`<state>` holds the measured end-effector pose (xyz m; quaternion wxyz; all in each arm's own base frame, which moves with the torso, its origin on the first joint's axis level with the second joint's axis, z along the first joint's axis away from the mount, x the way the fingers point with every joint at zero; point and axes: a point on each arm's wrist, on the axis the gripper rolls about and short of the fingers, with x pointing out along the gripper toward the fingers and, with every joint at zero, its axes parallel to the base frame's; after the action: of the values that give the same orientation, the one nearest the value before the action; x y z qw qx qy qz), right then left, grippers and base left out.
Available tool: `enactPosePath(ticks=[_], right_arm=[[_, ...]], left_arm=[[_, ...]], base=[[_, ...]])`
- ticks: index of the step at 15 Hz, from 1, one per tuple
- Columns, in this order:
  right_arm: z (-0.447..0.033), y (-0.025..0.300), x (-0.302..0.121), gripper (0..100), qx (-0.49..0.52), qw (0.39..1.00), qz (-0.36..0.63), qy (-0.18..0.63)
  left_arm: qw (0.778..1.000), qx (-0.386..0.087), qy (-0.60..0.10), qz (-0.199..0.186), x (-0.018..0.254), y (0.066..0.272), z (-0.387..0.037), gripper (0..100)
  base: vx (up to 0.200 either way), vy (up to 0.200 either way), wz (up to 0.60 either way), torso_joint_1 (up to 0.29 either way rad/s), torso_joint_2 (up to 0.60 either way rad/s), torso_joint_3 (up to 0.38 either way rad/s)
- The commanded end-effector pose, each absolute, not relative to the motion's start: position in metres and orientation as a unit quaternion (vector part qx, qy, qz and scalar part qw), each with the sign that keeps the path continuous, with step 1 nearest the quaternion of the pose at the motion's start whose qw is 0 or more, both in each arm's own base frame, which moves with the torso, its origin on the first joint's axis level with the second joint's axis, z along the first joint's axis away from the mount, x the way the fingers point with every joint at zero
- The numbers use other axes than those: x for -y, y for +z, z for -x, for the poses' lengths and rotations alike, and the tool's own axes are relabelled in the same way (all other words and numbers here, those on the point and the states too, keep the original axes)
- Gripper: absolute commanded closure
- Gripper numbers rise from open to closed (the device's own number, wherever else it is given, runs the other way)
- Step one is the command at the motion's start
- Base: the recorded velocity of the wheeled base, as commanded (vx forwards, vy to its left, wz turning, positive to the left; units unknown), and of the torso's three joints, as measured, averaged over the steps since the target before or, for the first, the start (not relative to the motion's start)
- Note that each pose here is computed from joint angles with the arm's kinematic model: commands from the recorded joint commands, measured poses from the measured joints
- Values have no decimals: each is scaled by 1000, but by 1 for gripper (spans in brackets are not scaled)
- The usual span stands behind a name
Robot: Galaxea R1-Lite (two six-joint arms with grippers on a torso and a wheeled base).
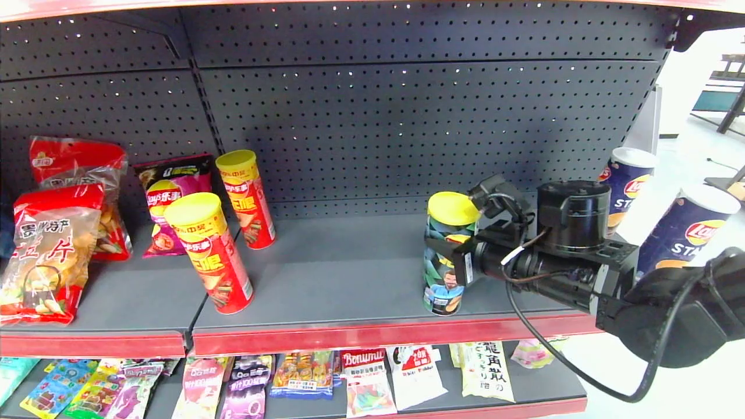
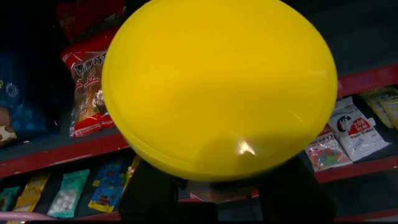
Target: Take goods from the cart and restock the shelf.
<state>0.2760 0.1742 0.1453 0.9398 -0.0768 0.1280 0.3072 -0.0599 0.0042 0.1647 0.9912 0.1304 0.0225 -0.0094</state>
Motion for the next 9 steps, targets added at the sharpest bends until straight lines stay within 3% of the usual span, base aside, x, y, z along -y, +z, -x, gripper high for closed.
enactPosePath(ticks=[1,9], right_arm=[[-272,147,-176,100,-125,938,77,313],[-269,144,-172,100,-134,944,82,291]], left_arm=[[991,-21,-9,-130,-4,165,60,100],[991,-18,-8,-130,-4,165,61,100]], base=[[0,0,0,0,0,0],[0,0,0,0,0,0]])
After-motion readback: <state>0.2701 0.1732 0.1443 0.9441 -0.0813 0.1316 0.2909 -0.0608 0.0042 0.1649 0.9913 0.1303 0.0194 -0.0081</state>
